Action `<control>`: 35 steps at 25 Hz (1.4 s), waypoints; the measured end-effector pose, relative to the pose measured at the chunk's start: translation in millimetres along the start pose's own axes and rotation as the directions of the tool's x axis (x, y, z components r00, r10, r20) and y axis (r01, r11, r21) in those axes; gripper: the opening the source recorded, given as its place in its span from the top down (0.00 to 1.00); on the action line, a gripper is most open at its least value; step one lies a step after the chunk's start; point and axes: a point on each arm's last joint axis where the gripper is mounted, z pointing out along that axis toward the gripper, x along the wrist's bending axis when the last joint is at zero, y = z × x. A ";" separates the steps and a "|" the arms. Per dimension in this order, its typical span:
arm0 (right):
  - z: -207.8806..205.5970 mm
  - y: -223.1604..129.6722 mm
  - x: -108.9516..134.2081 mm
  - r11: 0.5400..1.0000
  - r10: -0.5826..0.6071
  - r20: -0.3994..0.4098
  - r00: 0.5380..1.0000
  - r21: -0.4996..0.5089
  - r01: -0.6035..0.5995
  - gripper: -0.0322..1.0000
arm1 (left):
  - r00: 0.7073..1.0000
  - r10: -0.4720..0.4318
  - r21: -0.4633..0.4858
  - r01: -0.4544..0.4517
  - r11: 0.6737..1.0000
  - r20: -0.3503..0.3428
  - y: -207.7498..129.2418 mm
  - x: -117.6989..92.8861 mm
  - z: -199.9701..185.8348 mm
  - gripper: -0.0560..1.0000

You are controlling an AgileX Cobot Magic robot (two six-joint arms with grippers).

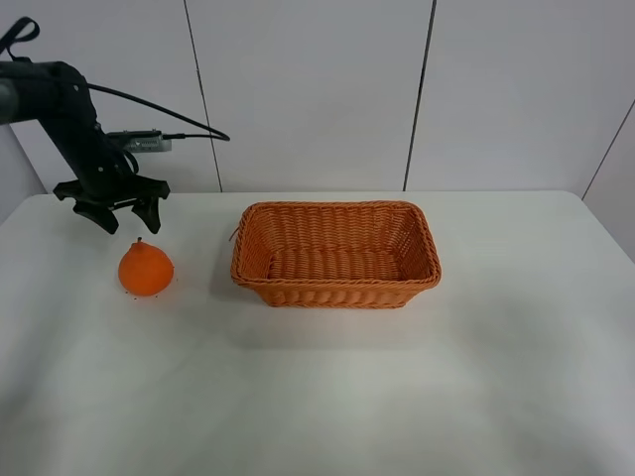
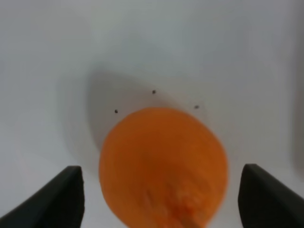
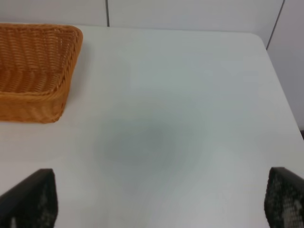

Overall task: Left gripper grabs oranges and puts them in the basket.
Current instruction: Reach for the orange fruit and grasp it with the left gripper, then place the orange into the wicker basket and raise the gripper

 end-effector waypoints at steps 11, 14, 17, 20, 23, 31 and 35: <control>0.0 0.0 0.0 1.000 0.000 0.000 1.000 0.000 0.000 0.30 | 1.000 0.005 0.098 -0.005 0.995 -0.001 -2.0 1.1 43.3 0.21; 0.0 0.0 0.0 1.000 0.000 0.000 1.000 0.000 0.000 0.30 | 1.000 0.005 0.103 -0.005 0.995 -0.001 -2.2 1.1 45.4 0.26; 0.0 0.0 0.0 1.000 0.000 0.000 1.000 0.000 0.000 0.30 | 1.000 0.001 0.109 -0.001 0.994 -0.001 -2.7 1.1 45.4 0.48; 0.0 0.0 0.0 1.000 0.000 0.000 1.000 0.000 0.000 0.30 | 1.000 0.000 0.123 -0.001 0.992 0.000 -4.0 1.0 45.2 0.76; 0.0 0.0 0.0 1.000 0.000 0.000 1.000 0.000 0.000 0.30 | 1.000 0.007 0.134 -0.006 0.991 -0.010 -5.1 2.0 44.1 0.82; 0.0 0.0 0.0 1.000 0.000 0.000 1.000 0.000 0.000 0.30 | 1.000 0.005 0.055 -0.003 0.998 -0.028 0.5 2.8 -18.6 0.82; 0.0 0.0 0.0 1.000 0.000 0.000 1.000 0.000 0.000 0.30 | 0.999 -0.005 -0.042 0.004 0.999 -0.033 3.4 2.4 -69.1 0.82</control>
